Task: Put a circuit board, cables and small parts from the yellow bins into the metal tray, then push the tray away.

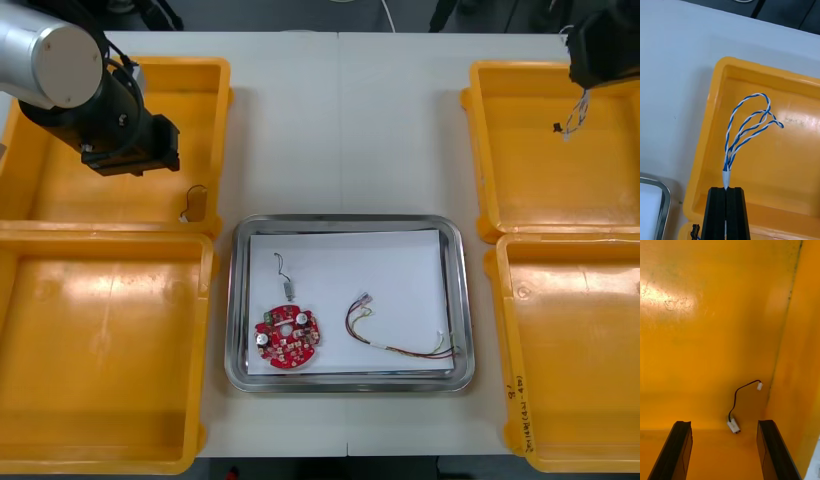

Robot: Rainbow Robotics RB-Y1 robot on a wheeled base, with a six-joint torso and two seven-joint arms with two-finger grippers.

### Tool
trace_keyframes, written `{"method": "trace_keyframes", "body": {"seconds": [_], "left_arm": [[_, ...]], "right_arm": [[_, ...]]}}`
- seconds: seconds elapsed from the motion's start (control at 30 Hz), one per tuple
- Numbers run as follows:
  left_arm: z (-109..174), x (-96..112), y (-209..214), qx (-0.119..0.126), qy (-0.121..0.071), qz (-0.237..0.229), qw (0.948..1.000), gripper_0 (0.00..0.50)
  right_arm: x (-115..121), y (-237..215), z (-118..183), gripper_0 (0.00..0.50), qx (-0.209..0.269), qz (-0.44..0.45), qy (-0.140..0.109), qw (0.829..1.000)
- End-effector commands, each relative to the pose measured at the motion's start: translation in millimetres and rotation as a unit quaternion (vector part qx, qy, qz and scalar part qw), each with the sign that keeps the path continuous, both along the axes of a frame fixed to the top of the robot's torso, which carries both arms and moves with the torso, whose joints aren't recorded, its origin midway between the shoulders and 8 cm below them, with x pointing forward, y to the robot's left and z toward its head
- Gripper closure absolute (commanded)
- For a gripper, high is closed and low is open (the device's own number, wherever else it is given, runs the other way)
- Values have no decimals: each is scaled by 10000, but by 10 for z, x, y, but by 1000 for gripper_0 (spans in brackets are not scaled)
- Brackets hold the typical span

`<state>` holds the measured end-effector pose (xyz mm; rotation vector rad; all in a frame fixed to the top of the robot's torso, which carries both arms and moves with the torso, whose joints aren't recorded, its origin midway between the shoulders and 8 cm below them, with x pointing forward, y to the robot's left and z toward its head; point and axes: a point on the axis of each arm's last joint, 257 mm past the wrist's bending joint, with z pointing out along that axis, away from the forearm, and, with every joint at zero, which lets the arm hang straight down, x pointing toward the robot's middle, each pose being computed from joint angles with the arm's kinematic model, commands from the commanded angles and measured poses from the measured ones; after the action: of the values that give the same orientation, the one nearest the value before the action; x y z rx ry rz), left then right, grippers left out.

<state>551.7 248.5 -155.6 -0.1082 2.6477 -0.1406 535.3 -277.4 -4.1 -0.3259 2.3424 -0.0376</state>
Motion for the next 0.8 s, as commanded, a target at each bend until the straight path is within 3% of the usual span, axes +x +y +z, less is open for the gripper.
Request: {"method": "trace_keyframes", "body": {"seconds": [0.03,0.2,0.47,0.8], "left_arm": [[173,155,110,416,-276,-398,9980,0],[46,172,88,437,-222,-428,9979,0],[-141,154,-10,363,-188,-511,9979,0],[-316,143,-75,538,-164,-598,9966,0]], "right_arm": [[-143,432,-118,500,-374,523,-31,9979],[-270,760,-239,500,-691,999,-40,9926],[-524,1226,-536,500,-679,1870,389,9792],[-863,1537,-896,500,-739,2660,828,9576]]}}
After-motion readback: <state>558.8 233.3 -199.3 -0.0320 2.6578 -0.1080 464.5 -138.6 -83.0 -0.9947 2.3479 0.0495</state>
